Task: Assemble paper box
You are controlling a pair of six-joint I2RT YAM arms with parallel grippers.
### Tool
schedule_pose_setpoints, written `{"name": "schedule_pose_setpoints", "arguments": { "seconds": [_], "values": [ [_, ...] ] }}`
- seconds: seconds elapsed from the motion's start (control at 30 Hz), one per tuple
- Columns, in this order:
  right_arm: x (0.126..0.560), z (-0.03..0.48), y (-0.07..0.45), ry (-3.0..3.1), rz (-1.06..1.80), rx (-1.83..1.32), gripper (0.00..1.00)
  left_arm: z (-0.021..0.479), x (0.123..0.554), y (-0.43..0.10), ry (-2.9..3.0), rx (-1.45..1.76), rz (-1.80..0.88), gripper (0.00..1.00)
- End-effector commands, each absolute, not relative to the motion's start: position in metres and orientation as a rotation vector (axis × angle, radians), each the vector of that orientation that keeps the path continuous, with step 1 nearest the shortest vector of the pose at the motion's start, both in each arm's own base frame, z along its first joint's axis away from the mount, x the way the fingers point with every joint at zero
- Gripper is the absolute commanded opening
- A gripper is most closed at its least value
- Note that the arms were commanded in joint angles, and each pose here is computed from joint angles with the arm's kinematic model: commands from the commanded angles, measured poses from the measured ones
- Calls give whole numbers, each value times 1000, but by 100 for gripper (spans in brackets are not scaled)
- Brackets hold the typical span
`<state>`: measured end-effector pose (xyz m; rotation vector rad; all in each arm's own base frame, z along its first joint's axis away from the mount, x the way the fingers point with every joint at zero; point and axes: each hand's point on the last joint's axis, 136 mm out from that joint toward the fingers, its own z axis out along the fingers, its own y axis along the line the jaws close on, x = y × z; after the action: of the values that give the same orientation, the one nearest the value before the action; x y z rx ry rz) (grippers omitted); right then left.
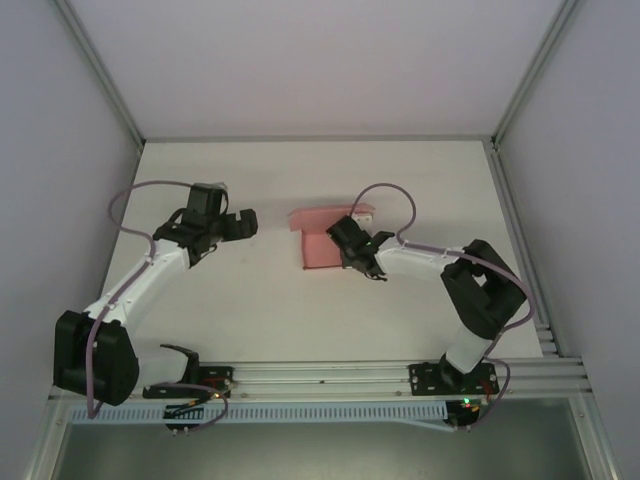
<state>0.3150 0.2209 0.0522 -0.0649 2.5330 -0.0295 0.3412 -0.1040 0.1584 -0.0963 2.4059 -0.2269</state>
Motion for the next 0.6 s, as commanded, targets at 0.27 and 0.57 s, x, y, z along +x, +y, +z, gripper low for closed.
{"name": "schedule_pose_setpoints", "arguments": {
  "seconds": [0.27,0.57],
  "values": [
    [308,93,218,2453,17,35,40,186,335,-130,2291,78,-417,100],
    [323,173,207,2264,218,-171,88,217,336,-186,2131,451,-592,100]
  ]
}}
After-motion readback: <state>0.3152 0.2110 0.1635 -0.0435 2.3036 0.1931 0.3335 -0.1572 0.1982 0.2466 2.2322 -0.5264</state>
